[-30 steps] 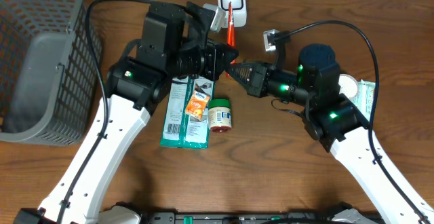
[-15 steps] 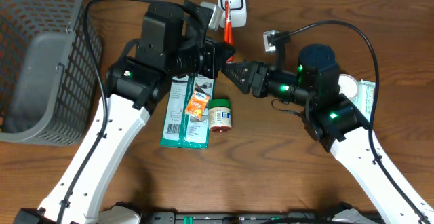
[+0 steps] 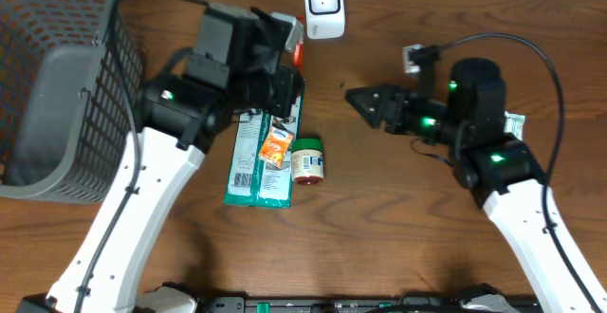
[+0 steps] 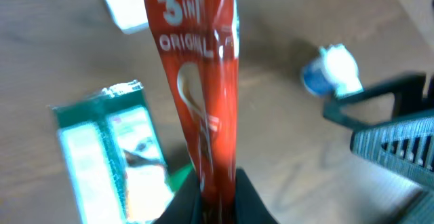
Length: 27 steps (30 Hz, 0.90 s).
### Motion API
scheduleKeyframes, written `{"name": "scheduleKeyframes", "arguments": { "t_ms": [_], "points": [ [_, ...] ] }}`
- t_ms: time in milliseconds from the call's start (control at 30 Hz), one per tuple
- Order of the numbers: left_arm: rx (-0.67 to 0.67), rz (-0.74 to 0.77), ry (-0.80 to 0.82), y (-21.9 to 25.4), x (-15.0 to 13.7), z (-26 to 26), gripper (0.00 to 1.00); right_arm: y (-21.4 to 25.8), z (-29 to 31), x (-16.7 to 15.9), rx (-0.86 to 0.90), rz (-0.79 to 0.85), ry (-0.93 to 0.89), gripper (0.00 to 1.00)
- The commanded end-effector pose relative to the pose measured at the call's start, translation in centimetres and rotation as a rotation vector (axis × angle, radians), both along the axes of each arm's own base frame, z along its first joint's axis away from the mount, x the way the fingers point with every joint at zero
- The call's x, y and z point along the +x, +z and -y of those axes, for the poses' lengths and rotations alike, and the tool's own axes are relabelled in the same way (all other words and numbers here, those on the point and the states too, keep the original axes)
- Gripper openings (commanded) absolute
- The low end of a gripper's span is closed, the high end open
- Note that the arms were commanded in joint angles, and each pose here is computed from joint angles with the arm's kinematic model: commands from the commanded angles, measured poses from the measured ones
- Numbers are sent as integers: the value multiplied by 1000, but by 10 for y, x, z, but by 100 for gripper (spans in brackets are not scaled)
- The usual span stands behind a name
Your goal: Scan the item barcode
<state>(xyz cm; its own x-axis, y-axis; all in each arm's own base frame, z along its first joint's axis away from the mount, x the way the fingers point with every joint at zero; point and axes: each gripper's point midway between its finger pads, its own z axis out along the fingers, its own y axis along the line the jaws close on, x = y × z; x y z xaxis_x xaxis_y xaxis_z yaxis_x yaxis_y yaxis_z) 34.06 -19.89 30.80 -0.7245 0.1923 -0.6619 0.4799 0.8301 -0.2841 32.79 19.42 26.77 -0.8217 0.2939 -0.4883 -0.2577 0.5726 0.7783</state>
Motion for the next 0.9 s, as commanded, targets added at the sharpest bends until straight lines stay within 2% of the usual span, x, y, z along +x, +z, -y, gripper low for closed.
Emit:
{"name": "scheduleKeyframes", "arguments": {
  "t_ms": [0, 167, 333, 467, 500, 533, 867],
  "points": [
    [160, 148, 32, 37, 16, -24, 7, 1, 17, -2, -56, 32, -2, 63],
    [322, 168, 46, 42, 37, -38, 7, -39, 42, -11, -205, -89, -71, 65],
    [505, 246, 57, 27, 80, -41, 7, -60, 48, -29, -273, -181, -58, 67],
    [603, 340, 19, 16, 116, -29, 7, -77, 54, -40, -366, -235, -66, 79],
    [615, 356, 0, 12, 123, -24, 7, -82, 56, -43, -390, -250, -72, 87],
    [622, 369, -9, 10, 129, -21, 7, -83, 57, -44, -402, -257, -74, 99],
    [679, 469, -31, -27, 194, -5, 7, -86, 60, -46, -421, -267, -84, 99]
  ]
}}
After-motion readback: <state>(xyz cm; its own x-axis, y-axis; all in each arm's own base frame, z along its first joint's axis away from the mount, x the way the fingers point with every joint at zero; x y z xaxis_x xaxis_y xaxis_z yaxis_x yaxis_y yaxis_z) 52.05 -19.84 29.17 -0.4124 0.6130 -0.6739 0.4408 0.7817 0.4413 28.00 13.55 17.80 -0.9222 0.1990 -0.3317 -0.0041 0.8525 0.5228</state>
